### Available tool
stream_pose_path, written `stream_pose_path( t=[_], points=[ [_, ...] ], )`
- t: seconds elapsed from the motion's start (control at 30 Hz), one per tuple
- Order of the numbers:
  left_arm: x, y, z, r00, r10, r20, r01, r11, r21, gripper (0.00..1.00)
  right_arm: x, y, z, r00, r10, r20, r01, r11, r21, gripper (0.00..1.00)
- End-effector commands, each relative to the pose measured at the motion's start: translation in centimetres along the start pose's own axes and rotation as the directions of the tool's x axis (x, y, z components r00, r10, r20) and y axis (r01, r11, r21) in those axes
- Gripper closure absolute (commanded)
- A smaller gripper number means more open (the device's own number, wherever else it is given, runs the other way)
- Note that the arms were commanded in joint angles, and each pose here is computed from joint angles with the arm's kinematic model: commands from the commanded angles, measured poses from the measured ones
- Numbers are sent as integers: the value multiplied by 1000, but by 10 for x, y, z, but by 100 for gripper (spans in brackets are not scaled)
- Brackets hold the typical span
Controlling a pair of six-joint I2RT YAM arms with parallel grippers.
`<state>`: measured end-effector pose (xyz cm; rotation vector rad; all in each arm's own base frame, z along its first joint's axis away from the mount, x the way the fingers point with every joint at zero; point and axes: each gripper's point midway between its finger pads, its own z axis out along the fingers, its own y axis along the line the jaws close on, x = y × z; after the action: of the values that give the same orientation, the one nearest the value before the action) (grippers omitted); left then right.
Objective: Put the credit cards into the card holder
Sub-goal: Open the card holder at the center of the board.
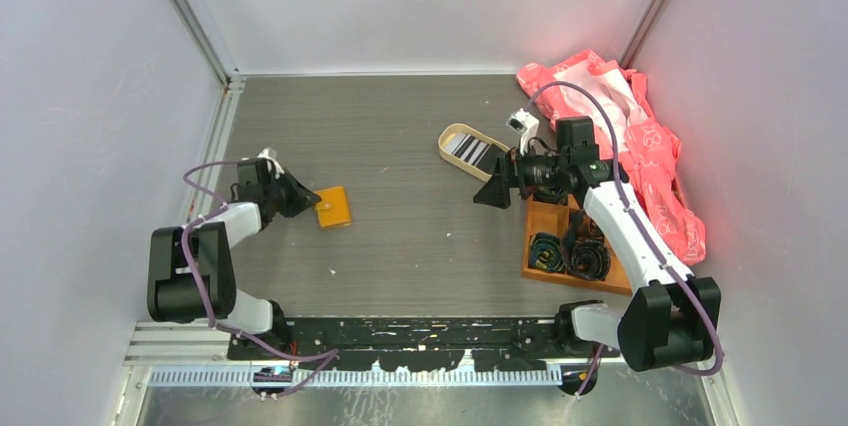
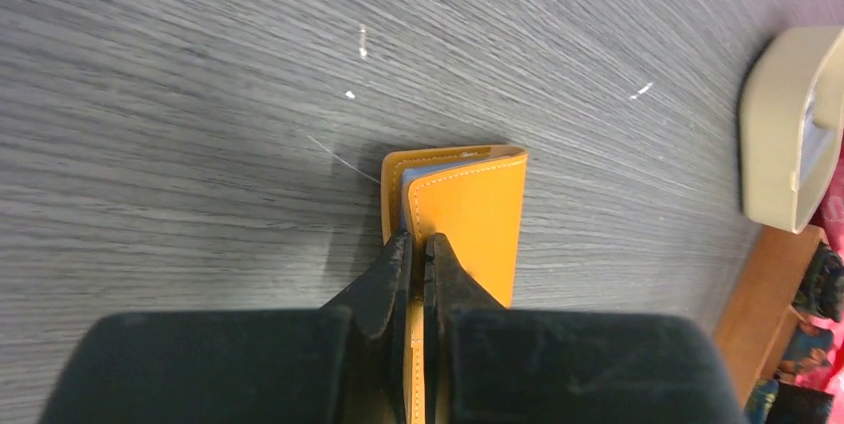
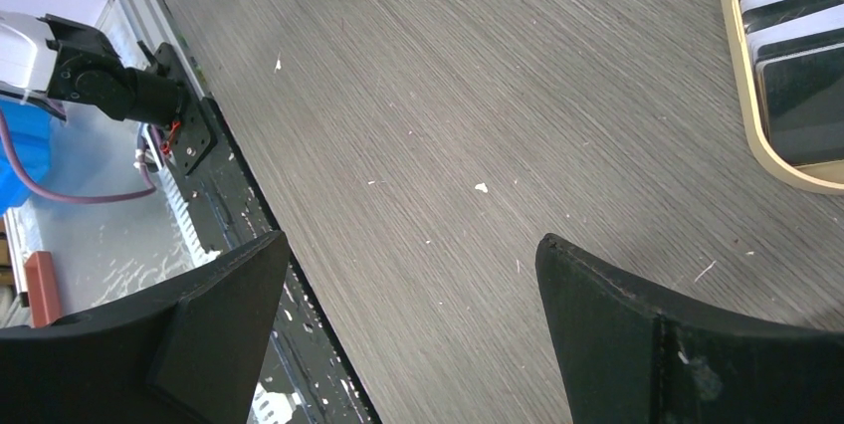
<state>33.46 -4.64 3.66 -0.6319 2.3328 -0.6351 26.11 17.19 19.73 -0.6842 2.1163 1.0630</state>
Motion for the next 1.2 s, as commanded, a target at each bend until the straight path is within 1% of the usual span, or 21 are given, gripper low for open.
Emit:
stream_pose_path(
  t=[0.0, 0.13, 0.23, 0.33, 0.37, 0.43, 0.53, 0.67, 0.87, 0.93, 1.0, 1.1, 1.17],
  points=[
    [0, -23, -6, 999, -35, 19, 33, 992, 123, 100, -1, 2, 6, 999, -37, -2, 37, 999, -21, 0],
    [10, -63, -21, 997, -46, 62, 29, 965, 260, 100, 14, 10, 22, 995, -79, -55, 75, 995, -72, 0],
    [34, -110, -33, 993, 0, 120, -44, 931, 363, 100, 27, 21, 41, 990, -115, -87, 104, 988, -117, 0],
    [56, -152, -54, 977, 2, 215, -108, 869, 482, 100, 28, 23, 60, 997, -17, -80, 7, 992, -125, 1],
    [60, -166, -63, 970, -6, 242, -126, 840, 528, 100, 25, 22, 65, 997, 37, -64, -45, 991, -125, 0],
    [67, -189, -80, 963, -17, 269, -156, 777, 609, 100, 19, 18, 74, 995, 97, -23, -99, 987, -128, 1],
    [79, -214, -95, 967, -21, 253, -167, 696, 698, 100, 14, 19, 84, 989, 147, 25, -141, 976, -164, 1],
    [93, -240, -107, 980, -17, 200, -153, 584, 797, 100, 12, 29, 90, 987, 149, 58, -133, 967, -219, 1],
    [110, -268, -114, 993, 5, 121, -111, 431, 895, 100, 7, 35, 91, 978, 189, 87, -161, 952, -259, 1],
    [119, -273, -112, 996, 25, 87, -89, 411, 907, 100, 6, 35, 92, 975, 206, 85, -178, 949, -261, 3],
    [123, -278, -113, 995, 38, 91, -99, 401, 911, 100, 7, 32, 93, 973, 214, 85, -187, 950, -249, 4],
    [123, -285, -124, 994, 37, 107, -113, 370, 922, 100, 9, 26, 96, 973, 222, 70, -202, 955, -219, 4],
    [125, -288, -130, 994, 38, 100, -106, 353, 929, 100, 10, 29, 97, 971, 231, 57, -211, 948, -238, 6]
  ],
)
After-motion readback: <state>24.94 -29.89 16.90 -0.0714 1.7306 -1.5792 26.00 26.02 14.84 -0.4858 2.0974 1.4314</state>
